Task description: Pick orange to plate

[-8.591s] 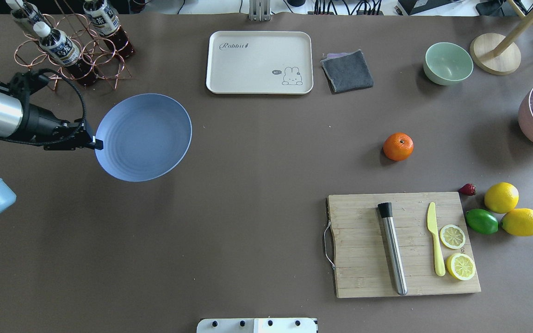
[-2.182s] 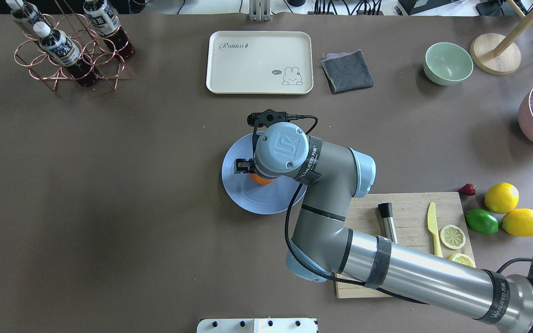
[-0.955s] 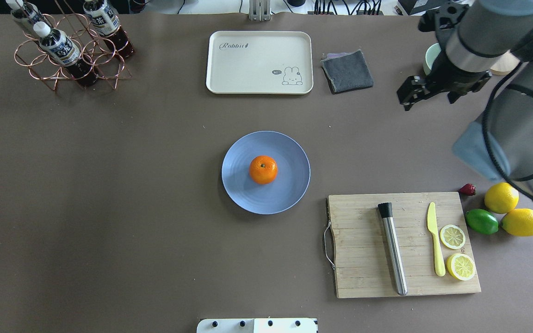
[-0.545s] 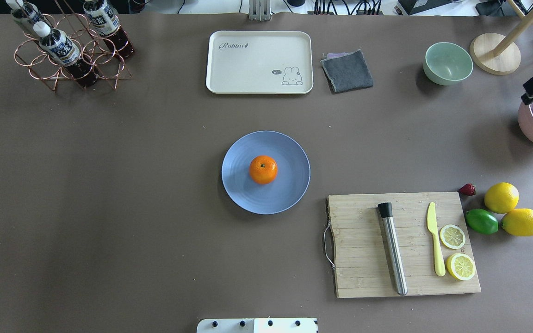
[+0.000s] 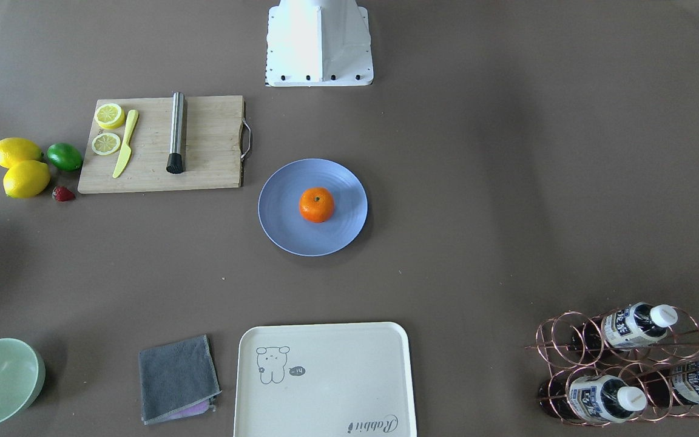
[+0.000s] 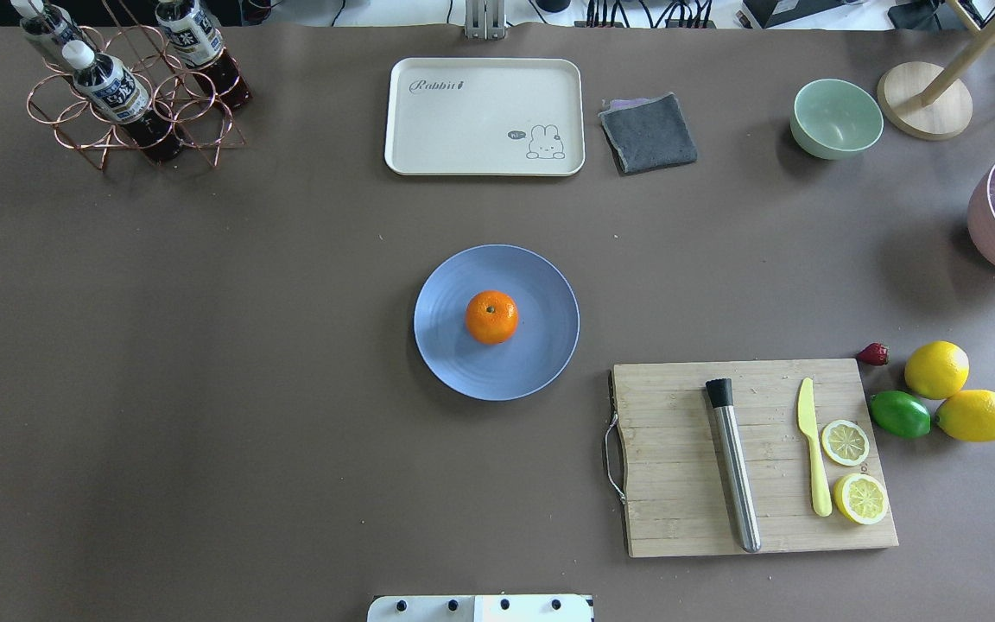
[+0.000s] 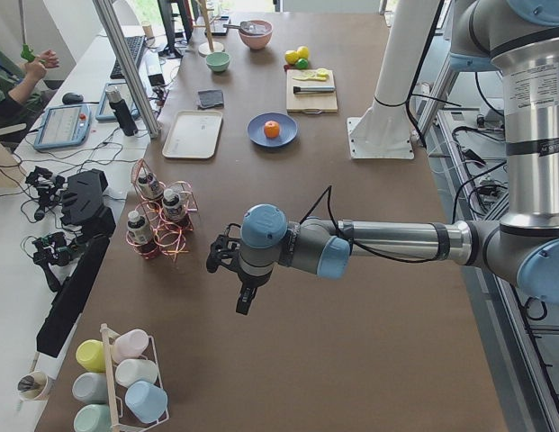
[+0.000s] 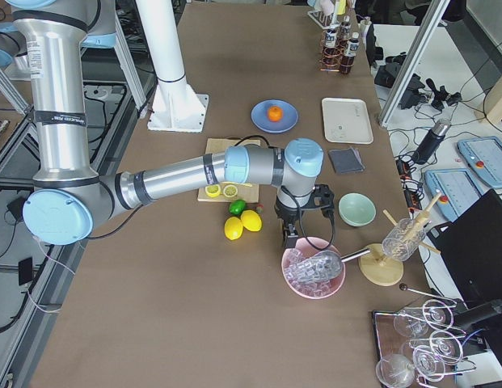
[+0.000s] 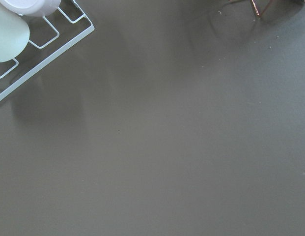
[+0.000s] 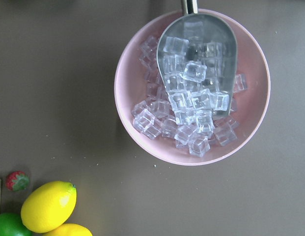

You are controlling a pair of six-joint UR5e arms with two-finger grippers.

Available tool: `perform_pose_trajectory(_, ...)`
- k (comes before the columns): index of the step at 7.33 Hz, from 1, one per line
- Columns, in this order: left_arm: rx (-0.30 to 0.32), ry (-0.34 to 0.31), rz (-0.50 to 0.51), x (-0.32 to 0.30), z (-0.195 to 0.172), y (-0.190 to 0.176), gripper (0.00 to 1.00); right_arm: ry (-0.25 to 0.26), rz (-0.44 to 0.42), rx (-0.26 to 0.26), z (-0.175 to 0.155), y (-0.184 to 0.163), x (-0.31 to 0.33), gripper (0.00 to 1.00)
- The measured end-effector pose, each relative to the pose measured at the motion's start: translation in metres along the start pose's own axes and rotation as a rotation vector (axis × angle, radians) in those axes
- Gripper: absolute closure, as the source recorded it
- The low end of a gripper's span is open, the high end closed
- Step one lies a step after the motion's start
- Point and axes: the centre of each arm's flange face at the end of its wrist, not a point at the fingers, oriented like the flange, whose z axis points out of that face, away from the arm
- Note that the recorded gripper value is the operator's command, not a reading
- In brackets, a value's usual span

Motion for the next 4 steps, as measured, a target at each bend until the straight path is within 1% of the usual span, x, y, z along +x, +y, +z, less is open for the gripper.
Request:
perform_pose_trajectory(2,-0.004,0.007,-0.005,-0.003,0.002,0.006,0.02,0.0,0.014,0.008,0.015,0.02,0.027,0.0)
perform_pose_trajectory(4,-0.008,0.0,-0.008,-0.006,0.004,0.009,0.02,-0.002,0.019,0.013,0.019,0.026,0.033,0.0)
